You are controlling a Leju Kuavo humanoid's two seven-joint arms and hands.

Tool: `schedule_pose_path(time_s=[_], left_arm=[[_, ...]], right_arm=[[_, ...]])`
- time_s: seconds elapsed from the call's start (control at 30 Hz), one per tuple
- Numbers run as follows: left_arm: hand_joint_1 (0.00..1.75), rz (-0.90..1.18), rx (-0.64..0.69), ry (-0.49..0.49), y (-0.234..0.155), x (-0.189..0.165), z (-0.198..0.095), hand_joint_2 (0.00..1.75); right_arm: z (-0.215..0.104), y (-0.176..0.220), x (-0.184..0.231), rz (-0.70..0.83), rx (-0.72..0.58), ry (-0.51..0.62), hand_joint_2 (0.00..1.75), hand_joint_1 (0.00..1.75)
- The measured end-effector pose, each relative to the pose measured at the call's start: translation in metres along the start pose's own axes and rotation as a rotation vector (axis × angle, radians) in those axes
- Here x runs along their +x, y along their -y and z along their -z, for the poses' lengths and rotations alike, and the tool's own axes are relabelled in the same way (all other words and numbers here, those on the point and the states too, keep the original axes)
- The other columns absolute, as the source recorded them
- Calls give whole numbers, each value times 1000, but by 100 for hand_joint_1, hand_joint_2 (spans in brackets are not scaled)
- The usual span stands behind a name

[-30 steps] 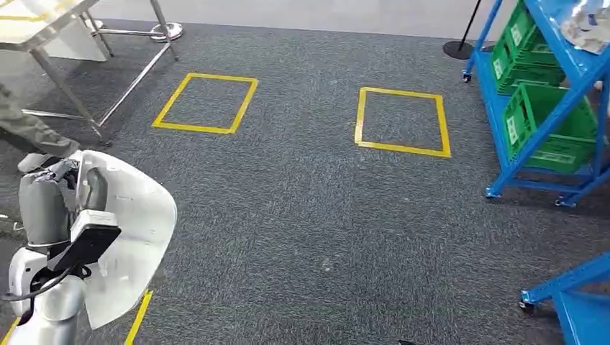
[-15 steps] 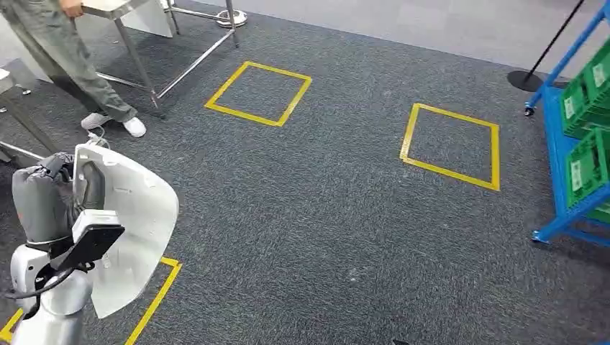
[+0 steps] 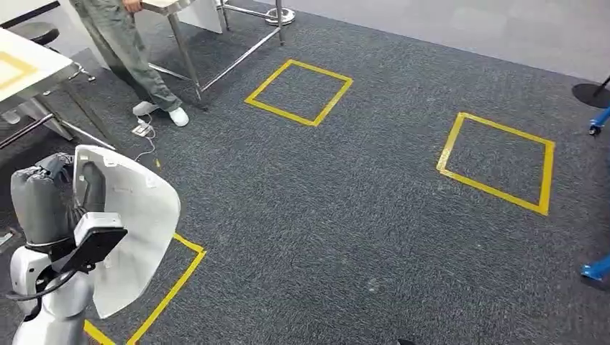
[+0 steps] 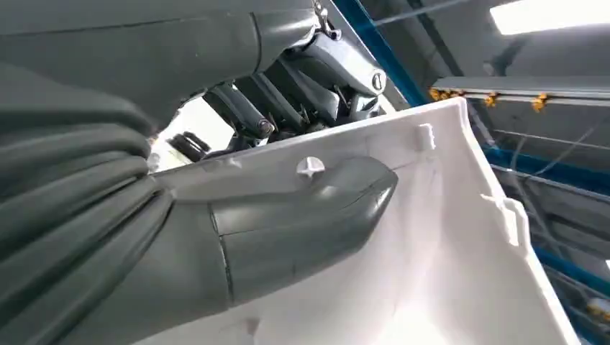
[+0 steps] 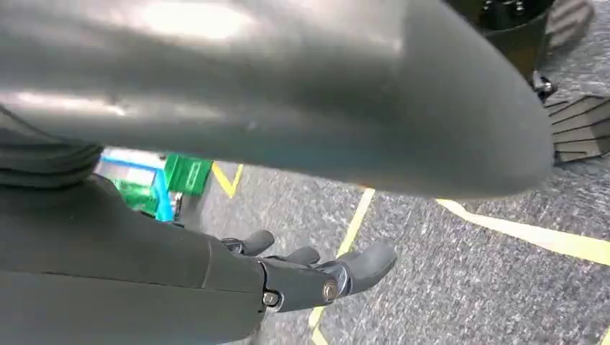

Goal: Take the parts from the cabinet and place them on the table.

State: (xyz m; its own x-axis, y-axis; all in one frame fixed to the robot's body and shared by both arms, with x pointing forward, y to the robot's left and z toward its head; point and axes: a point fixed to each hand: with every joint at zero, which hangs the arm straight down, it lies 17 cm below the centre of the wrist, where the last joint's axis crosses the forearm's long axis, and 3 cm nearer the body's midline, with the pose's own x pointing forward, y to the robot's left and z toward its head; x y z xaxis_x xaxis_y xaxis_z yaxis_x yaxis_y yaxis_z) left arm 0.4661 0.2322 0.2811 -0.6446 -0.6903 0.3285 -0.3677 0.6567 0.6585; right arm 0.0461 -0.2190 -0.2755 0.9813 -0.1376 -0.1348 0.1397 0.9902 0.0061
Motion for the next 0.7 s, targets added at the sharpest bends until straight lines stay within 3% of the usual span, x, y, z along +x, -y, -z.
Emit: schedule_pose_path(time_s=[0.2, 0.7], left_arm=[[175, -33, -45, -35, 7, -5, 4, 175], [175, -51, -10, -32, 6, 5, 10, 175]], right_arm=[[0, 0, 1, 0, 0, 1, 0, 0], [0, -2, -1, -23, 6, -5, 0, 0]])
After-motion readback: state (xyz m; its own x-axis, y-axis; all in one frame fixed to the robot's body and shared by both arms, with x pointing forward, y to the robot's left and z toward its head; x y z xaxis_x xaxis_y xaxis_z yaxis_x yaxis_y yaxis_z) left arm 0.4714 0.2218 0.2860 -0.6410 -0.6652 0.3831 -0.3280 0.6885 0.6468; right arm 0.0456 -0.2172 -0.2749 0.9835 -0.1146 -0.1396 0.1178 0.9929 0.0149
